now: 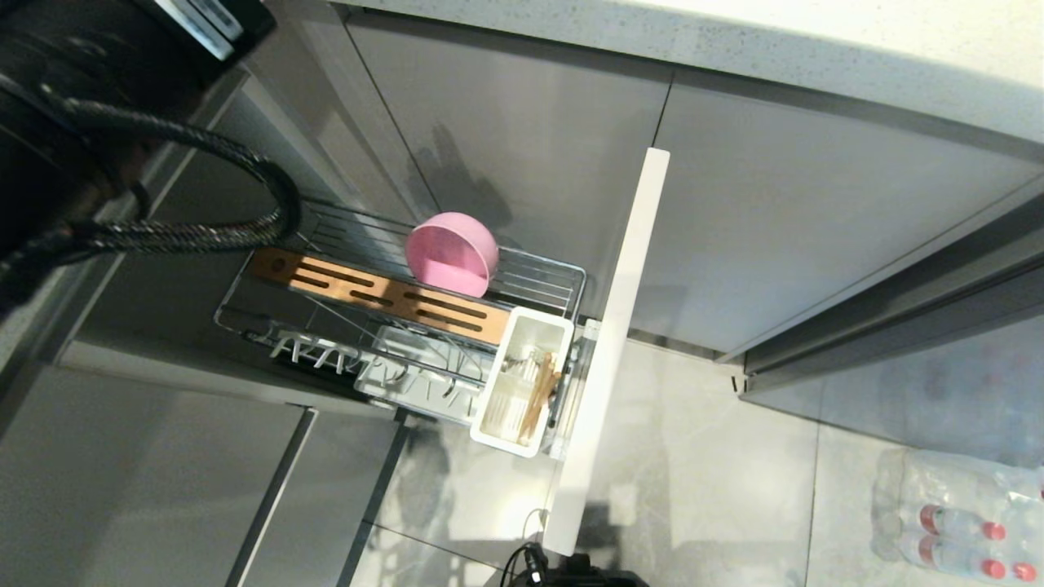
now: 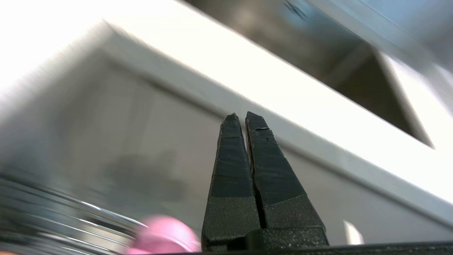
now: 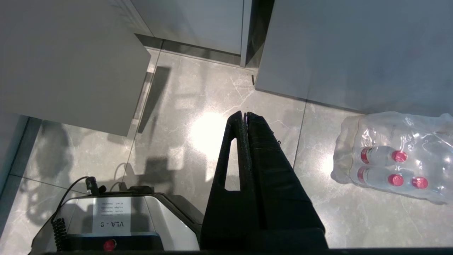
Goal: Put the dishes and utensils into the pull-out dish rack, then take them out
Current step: Pick up the chopsticks and place it in the cupboard
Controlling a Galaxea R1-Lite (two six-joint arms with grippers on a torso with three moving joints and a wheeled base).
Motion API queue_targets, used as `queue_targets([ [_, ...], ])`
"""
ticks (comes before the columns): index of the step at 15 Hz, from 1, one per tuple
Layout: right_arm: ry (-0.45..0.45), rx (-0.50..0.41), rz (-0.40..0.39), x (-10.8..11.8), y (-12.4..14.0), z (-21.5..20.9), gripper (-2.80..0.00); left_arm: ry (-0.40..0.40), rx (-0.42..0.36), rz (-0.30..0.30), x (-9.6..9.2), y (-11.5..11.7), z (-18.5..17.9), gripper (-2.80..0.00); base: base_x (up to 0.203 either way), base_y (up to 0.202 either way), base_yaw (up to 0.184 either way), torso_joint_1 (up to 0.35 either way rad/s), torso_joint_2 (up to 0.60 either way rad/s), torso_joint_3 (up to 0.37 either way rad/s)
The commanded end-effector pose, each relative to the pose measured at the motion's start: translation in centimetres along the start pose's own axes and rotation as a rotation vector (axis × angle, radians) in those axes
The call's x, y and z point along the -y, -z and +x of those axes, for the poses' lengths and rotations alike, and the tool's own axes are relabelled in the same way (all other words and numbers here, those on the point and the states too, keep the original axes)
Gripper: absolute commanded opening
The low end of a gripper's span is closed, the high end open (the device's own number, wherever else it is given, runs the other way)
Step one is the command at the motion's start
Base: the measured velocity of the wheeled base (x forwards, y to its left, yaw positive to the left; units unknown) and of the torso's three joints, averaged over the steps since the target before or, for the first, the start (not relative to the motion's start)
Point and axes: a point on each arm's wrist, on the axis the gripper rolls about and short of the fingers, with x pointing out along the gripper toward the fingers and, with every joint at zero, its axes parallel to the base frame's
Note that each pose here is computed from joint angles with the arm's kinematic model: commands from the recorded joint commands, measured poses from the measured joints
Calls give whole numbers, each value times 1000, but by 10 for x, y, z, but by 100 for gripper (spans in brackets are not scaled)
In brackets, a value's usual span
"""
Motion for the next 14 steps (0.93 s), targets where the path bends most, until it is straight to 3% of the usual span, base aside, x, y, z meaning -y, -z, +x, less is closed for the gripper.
queue_targets([
  [1, 0, 0, 1, 0, 0, 0, -280, -56, 83, -4, -4, -38, -5, -280, 0, 0, 0, 0, 0, 0],
  [3, -1, 0, 1, 0, 0, 0, -280, -146, 103, 15, -2, -65, -8, -280, 0, 0, 0, 0, 0, 0],
  [6, -1, 1, 0, 0, 0, 0, -280, -250, 99, -30, 5, -100, -15, -280, 0, 0, 0, 0, 0, 0],
  [8, -1, -1, 0, 0, 0, 0, -280, -337, 118, 25, -7, -108, -11, -280, 0, 0, 0, 0, 0, 0],
  [14, 0, 0, 0, 0, 0, 0, -280, -599, 333, 142, -43, -153, -11, -280, 0, 0, 0, 0, 0, 0],
])
